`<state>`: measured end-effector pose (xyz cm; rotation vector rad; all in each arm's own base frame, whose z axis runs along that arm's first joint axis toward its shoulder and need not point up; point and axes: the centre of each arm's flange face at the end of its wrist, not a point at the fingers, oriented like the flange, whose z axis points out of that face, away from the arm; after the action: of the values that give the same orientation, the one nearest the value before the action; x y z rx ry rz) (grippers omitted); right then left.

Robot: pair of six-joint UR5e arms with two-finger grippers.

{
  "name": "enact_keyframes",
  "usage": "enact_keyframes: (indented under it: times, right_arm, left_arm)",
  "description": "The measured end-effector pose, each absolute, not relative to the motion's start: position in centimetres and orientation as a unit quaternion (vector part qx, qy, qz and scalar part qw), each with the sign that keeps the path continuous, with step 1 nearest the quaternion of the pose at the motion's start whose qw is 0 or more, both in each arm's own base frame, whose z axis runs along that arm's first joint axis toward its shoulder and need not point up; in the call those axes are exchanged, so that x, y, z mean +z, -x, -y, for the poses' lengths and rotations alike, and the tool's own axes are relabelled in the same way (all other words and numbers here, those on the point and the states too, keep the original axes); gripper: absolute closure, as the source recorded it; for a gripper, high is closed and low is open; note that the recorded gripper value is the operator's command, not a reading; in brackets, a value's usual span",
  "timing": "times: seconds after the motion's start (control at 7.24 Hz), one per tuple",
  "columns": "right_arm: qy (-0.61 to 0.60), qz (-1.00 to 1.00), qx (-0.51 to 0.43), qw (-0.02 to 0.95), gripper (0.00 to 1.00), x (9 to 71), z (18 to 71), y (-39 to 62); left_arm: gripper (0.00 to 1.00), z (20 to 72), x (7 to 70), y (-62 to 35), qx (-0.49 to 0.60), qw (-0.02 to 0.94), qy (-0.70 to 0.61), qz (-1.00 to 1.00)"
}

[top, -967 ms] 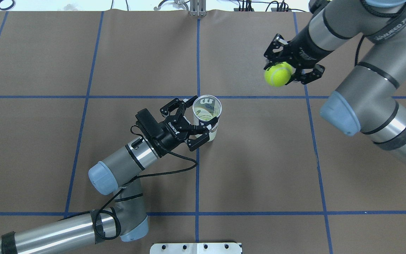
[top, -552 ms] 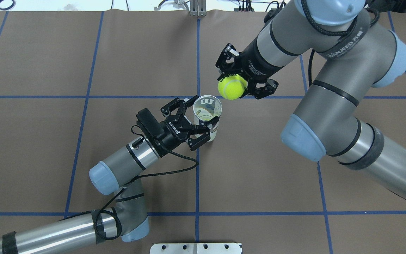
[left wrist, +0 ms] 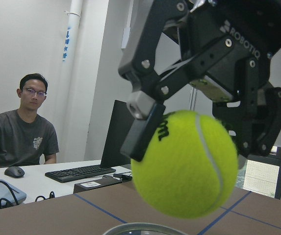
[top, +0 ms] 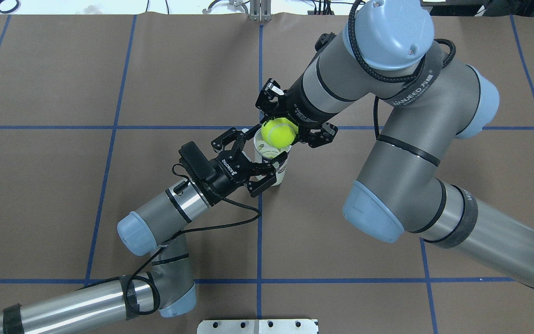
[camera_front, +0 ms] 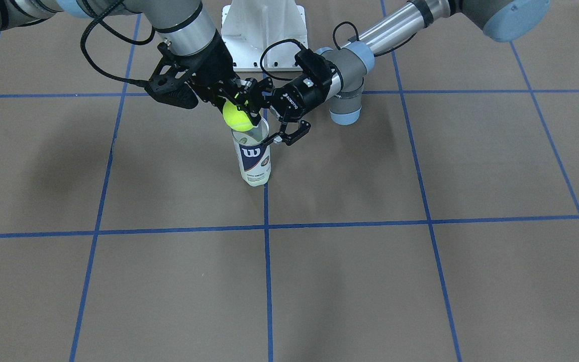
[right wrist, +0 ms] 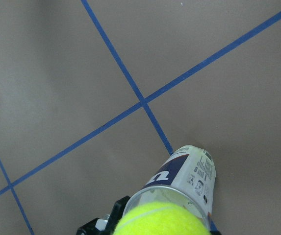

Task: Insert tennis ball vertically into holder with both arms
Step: 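Carry the second ball with the right gripper above the can, then open the right gripper to drop the second ball into the can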

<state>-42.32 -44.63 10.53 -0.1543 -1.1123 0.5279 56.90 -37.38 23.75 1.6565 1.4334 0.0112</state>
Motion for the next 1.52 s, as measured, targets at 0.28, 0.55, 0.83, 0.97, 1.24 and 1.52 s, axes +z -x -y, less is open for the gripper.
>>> enact_keyframes:
  times: [0.28,0.55,0.83,0.97,1.24,1.52]
  right_arm:
    - [0.068,0.519,0.246,0.816,0.06,10.6,44.2,43.1]
    - [0.066,0.517,0.246,0.818,0.01,10.6,44.0,43.7]
    - [0.065,0.517,0.244,0.818,0.01,10.5,44.0,43.8]
    - [0.065,0.518,0.243,0.817,0.01,10.4,44.0,43.6]
    - [0.064,0.509,0.256,0.819,0.01,11.0,44.7,41.5]
    - [0.051,0.489,0.272,0.827,0.01,14.7,46.6,37.1]
  left_arm:
    - [0.15,37.4,23.8,-56.9,0.005,0.458,-0.672,-0.582]
    - [0.16,37.4,23.8,-56.9,0.005,0.459,-0.672,-0.581]
    - [0.16,37.4,23.9,-56.9,0.005,0.459,-0.672,-0.581]
    - [0.16,37.5,23.9,-56.9,0.004,0.459,-0.673,-0.581]
    - [0.09,37.5,23.9,-56.8,0.004,0.459,-0.673,-0.581]
    - [0.01,37.5,23.8,-56.8,0.004,0.457,-0.673,-0.582]
